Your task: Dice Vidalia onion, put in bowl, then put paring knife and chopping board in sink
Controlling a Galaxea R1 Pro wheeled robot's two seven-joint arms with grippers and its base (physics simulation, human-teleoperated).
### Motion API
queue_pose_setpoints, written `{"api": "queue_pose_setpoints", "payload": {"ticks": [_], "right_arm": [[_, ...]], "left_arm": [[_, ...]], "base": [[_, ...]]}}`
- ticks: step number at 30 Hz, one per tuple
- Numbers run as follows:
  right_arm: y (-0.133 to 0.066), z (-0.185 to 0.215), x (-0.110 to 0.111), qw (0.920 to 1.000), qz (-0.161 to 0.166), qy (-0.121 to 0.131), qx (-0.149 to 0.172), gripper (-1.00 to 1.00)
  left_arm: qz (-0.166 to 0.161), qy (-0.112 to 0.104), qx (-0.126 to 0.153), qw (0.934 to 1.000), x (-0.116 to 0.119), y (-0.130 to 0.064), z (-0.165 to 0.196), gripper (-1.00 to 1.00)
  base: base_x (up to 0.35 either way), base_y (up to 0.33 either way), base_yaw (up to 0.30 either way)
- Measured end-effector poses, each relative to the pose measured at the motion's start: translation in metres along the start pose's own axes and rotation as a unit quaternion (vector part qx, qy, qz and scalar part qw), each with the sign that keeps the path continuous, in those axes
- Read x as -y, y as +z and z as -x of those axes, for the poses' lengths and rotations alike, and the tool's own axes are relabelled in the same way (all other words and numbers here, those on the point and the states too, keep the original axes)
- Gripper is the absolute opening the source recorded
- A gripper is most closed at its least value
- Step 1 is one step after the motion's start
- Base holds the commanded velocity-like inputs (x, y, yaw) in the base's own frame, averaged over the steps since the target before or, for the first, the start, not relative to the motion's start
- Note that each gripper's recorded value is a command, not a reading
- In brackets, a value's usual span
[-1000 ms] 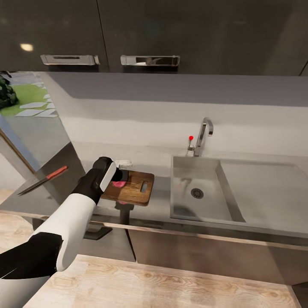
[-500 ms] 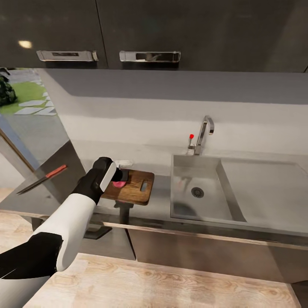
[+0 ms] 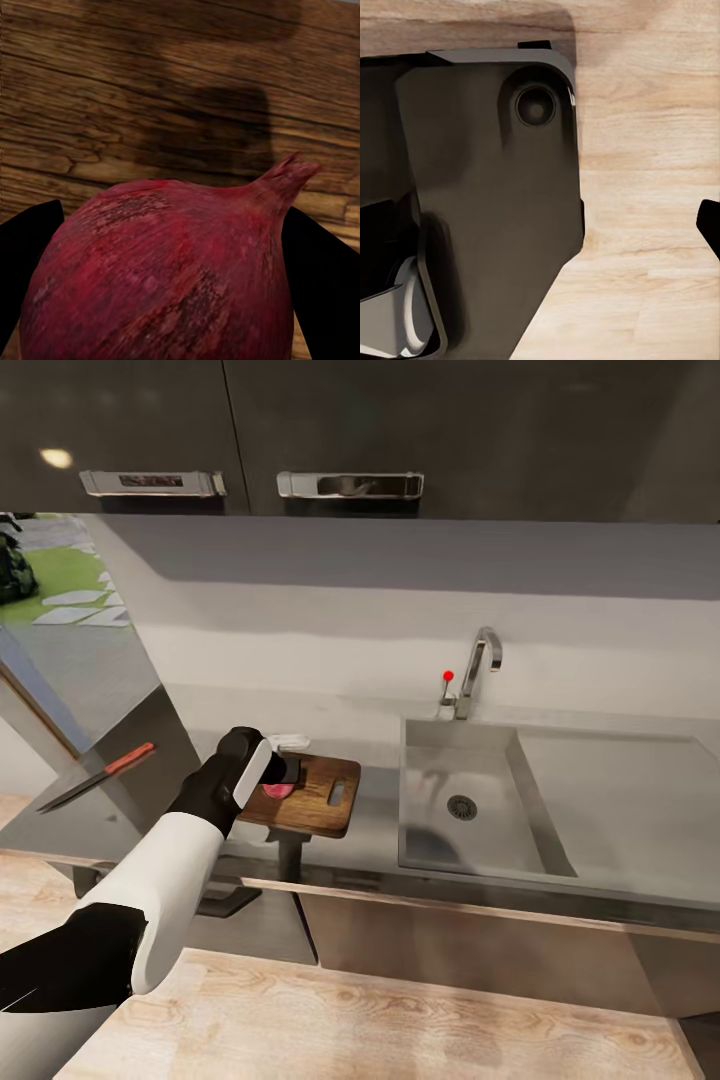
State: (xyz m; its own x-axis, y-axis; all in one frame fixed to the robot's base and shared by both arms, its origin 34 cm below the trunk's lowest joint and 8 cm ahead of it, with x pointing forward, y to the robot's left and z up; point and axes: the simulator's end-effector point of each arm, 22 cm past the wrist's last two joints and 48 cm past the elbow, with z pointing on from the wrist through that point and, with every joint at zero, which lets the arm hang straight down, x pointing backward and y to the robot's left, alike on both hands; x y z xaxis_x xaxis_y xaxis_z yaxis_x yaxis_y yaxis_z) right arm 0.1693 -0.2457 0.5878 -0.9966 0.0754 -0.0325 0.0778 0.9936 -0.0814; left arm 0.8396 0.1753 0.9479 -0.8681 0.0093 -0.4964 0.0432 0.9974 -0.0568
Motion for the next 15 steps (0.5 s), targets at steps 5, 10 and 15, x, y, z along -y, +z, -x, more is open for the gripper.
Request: {"api": "queue_pose_setpoints", "payload": {"ticks": [5,10,15], "right_arm": [[0.0001,-0.0001,0.0004,1.0000,0.000,0.000,0.000,1.00],[0.0006,0.0004,0.0065,1.0000,-0.004,0.000,0.000,1.00],[0.0007,0.0007,0.0074,1.0000,-0.005,-0.002,0.000,1.00]], "left_arm": [[0.000,0.000,0.000,1.0000,0.0000,0.0001,0.0000,-1.00],[0.000,0.000,0.003,1.0000,-0.0001,-0.0013,0.0021,-1.00],[0.000,0.001,0.004,1.0000,0.0006,-0.0018,0.0029,-1.00]], "base": [[0.000,0.000,0.000],[0.000,0.000,0.000],[0.000,0.000,0.000]]}}
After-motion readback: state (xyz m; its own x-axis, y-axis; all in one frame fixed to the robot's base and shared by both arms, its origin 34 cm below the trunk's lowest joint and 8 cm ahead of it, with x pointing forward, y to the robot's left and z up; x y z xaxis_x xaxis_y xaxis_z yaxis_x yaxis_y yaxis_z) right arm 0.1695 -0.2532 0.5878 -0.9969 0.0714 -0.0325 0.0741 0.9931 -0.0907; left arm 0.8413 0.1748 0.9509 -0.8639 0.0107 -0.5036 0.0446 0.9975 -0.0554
